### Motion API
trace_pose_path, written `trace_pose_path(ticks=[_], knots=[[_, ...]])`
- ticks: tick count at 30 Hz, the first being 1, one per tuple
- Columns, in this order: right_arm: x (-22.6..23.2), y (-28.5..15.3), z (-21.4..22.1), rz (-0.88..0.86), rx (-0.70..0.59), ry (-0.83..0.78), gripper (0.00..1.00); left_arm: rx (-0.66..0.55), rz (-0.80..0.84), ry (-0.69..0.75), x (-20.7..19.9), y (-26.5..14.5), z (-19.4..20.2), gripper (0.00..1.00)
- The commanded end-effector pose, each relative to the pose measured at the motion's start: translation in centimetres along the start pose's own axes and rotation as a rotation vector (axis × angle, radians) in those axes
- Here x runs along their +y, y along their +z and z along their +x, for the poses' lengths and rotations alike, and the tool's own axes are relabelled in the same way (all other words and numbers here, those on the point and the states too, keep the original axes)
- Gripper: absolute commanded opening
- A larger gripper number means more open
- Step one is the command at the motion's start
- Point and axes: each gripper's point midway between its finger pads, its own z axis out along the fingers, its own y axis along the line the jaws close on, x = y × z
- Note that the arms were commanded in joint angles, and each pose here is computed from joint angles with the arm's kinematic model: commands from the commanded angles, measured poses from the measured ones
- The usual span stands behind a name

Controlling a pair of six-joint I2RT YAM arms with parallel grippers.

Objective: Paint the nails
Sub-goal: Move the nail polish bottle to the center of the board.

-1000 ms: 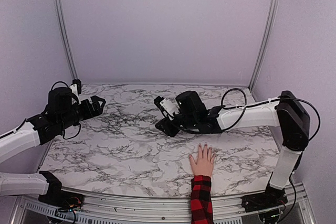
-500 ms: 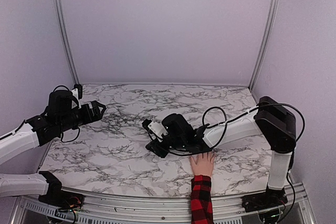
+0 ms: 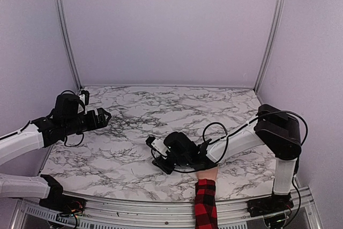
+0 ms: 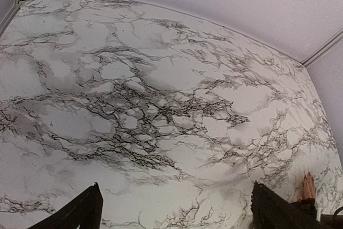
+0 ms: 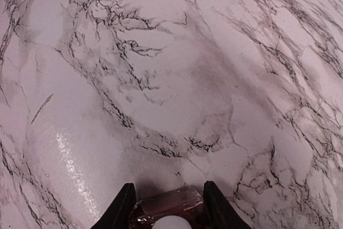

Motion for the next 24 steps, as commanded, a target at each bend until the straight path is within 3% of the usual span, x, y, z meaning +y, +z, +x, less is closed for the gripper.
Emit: trace_pose_path(ticks=[1, 5, 13, 24], knots=[[-0.1, -0.1, -0.8, 0.011, -0.042, -0.003, 0.37, 0.048, -0.003, 0.037, 0.1, 0.5, 1.3, 0.99], [-0.1, 0.0, -0.6, 0.011, -0.037, -0.006, 0.42, 0.068, 0.021, 0.06, -0.8, 0.7, 1.6, 0.99], [0.3, -1.6, -3.2, -0.012, -0.094, 0.006, 0.75, 0.073, 0.064, 0.131, -3.3, 0.6, 1.6, 0.99], [0.3, -8.8, -8.9, -0.033, -0.287, -0.025, 0.9, 0.102, 0.055, 0.411, -8.5, 0.7, 2.5, 0.99]])
